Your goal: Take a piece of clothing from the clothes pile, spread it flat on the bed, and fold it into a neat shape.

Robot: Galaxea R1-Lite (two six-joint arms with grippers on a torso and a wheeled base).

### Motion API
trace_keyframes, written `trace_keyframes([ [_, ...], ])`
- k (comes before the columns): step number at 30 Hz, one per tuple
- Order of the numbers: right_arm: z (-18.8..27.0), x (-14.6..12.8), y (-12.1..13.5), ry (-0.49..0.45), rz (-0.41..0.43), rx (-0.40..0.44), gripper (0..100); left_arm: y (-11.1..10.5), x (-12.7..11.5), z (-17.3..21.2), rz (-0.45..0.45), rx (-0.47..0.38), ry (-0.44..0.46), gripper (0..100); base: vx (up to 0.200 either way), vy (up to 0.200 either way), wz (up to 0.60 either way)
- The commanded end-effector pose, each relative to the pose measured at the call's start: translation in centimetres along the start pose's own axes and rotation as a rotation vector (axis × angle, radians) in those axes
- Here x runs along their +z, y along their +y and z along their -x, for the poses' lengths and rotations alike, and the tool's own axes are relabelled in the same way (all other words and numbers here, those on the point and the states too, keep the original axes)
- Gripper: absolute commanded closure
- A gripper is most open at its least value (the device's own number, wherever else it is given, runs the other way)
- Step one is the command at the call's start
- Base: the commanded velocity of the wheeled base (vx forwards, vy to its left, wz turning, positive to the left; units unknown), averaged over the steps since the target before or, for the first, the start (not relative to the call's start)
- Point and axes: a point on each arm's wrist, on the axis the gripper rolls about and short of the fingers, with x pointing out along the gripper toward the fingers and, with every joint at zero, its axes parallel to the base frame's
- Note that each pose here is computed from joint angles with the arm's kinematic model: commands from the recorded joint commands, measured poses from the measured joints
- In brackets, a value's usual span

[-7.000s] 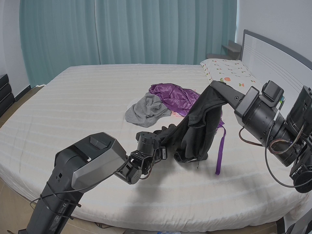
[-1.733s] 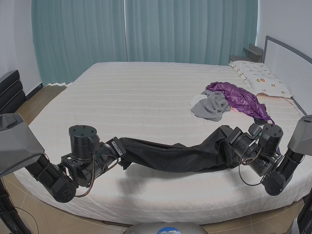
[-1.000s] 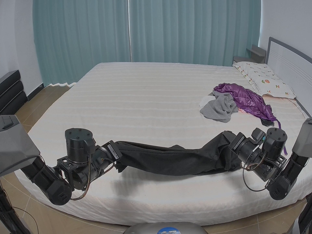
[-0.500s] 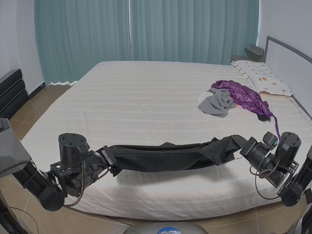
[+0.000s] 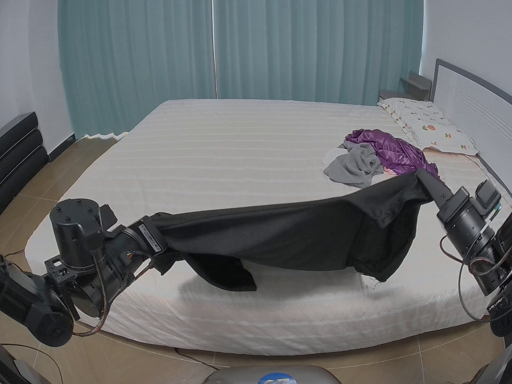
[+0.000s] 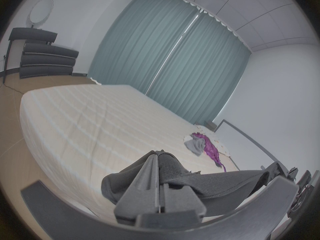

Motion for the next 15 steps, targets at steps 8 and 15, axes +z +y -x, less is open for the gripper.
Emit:
trace_keyframes([
  [8, -1.4, 3.2, 2.7, -0.118, 0.042, 0.074, 100, -2.0, 4.3, 1.9, 0.007, -0.002, -0.029, 100, 0.000, 0.000, 0.00],
  [15, -5.0, 3.3, 3.2, -0.085, 0.043, 0.047, 100, -3.4, 4.4, -1.7, 0.000, 0.025, -0.002, 100, 0.000, 0.000, 0.00],
])
